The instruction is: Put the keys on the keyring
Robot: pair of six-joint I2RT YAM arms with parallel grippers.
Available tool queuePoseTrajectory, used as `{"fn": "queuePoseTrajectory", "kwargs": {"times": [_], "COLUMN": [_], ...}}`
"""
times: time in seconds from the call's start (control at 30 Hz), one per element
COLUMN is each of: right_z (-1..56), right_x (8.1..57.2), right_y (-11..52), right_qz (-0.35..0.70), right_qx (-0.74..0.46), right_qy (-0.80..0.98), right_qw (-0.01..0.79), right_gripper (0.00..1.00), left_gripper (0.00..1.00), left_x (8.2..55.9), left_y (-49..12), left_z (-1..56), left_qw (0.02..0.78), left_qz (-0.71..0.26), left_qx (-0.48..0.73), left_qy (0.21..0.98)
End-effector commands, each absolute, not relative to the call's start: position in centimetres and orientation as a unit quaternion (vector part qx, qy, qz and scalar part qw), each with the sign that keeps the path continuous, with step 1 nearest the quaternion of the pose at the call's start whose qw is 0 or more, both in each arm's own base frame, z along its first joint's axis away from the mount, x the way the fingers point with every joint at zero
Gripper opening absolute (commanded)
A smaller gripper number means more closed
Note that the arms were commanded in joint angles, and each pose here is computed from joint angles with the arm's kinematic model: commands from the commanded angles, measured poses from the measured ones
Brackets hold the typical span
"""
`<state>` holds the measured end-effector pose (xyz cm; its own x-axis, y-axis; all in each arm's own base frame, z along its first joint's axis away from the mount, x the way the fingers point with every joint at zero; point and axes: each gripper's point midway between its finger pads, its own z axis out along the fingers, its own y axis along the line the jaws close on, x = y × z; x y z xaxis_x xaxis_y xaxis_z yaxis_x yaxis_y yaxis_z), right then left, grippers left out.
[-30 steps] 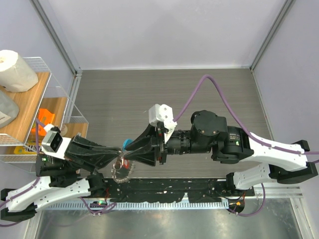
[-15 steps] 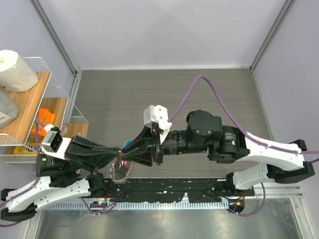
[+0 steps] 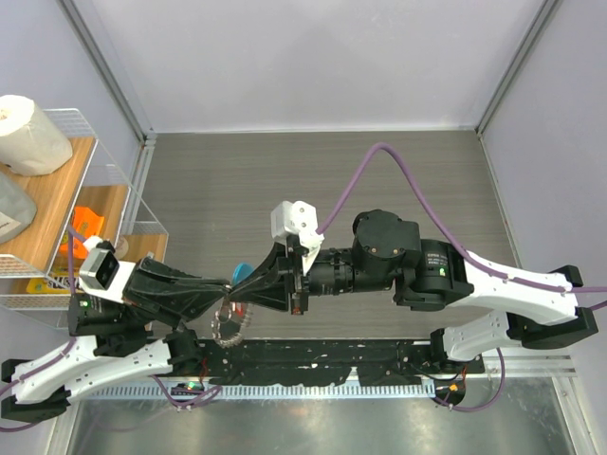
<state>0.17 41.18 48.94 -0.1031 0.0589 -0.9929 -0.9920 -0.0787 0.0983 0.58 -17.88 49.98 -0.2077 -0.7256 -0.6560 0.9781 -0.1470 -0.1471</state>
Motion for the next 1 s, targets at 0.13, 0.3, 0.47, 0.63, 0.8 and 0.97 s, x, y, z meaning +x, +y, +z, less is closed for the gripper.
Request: {"fn": "queuePoseTrajectory", "kwargs": {"times": [0.13,0.3,0.47,0.63,0.8,0.97], "right_z": [51.7,50.7,49.5,47.6,46.4,46.0], "right_x": [-0.3,-0.3,-0.2,-0.7,-1.2,-1.6], "right_y": [40.4,39.6,38.3,37.5,37.0,36.9], "right_qz": [0.567,0.55,0.53,0.514,0.51,0.516], "right_qx": [-0.47,-0.488,-0.505,-0.532,-0.553,-0.554], "right_qy": [0.461,0.471,0.486,0.505,0.515,0.522], "right_qw": [0.495,0.487,0.477,0.444,0.411,0.393], "right_gripper": [0.06,0.06,0.06,0.06,0.06,0.06], "left_gripper": [0.0,0.0,0.2,0.37,0.49,0.53], "left_x": [0.5,0.6,0.8,0.0,-1.3,-1.6], "left_y": [-17.3,-17.9,-17.7,-17.8,-18.5,-19.2], "left_z": [50.7,49.4,47.8,46.7,46.4,45.6], "left_qw": [0.594,0.573,0.561,0.536,0.5,0.477], "left_qz": [-0.728,-0.725,-0.716,-0.712,-0.711,-0.709], "left_qx": [0.214,0.223,0.225,0.253,0.299,0.317], "left_qy": [0.268,0.31,0.349,0.377,0.394,0.412]}}
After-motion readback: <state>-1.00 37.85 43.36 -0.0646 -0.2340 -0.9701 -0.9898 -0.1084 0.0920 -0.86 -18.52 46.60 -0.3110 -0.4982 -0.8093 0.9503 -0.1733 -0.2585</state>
